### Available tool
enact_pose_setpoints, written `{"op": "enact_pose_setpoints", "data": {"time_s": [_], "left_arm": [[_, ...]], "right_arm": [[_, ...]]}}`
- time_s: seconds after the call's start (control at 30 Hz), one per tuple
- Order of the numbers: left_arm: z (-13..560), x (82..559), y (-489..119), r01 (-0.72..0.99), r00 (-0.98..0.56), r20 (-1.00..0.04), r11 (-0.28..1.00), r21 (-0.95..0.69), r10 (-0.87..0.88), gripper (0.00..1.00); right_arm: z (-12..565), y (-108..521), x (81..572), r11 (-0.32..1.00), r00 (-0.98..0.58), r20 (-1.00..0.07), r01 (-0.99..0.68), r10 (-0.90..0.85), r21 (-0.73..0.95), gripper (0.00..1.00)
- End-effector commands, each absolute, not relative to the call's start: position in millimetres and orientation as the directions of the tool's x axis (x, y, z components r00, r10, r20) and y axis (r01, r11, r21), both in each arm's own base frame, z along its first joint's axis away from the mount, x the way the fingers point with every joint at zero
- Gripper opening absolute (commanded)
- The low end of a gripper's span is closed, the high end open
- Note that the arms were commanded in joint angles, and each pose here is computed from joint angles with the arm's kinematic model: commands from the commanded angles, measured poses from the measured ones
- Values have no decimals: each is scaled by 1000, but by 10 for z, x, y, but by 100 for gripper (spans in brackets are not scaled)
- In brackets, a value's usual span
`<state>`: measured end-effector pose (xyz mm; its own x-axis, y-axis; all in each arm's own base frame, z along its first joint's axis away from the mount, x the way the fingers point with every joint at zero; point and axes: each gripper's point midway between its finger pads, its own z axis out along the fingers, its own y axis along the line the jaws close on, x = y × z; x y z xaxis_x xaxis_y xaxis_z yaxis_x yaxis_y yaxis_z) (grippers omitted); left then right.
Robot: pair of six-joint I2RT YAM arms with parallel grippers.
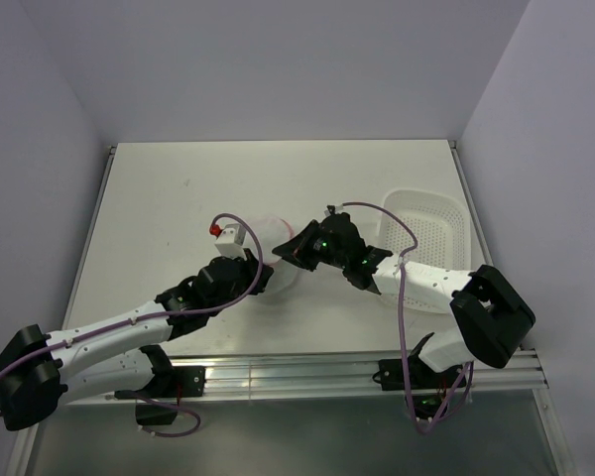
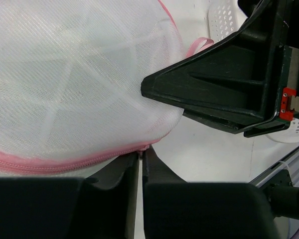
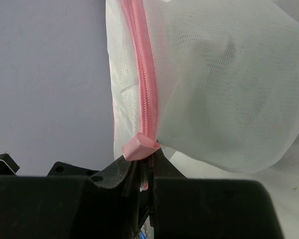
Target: Place the bra in the laundry bag and zip it closed
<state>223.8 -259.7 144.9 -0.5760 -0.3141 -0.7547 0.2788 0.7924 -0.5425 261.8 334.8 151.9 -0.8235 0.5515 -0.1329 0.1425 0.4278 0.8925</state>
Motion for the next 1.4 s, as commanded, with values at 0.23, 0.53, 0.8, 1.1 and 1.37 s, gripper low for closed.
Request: {"op": "enact_pose_setpoints", "data": {"time_s": [0.23, 0.53, 0.8, 1.1, 1.37], "left_arm": [[1629, 2301, -2546, 275, -531, -765, 780, -562, -364, 0], [1523, 2185, -2321, 229, -544, -757, 804, -549, -362, 0], [1373, 2061, -2053, 162, -562, -732, 817, -553, -384, 0], [1342, 2049, -1945, 133, -563, -721, 817, -561, -404, 0], [1552, 2101, -2231, 232, -574, -730, 781, -579, -371, 0]], "right_arm": [[1626, 3394, 2646, 428, -821, -158, 113, 548, 897, 0], [1575, 3306, 2714, 472, -808, -200, 107, 555, 875, 0], [1528, 3096, 2909, 507, -794, -241, 97, 558, 856, 0], [1599, 3067, 3232, 548, -832, -312, -11, 459, 836, 0], [1960, 3192, 3392, 608, -821, -407, -94, 401, 789, 51]]}}
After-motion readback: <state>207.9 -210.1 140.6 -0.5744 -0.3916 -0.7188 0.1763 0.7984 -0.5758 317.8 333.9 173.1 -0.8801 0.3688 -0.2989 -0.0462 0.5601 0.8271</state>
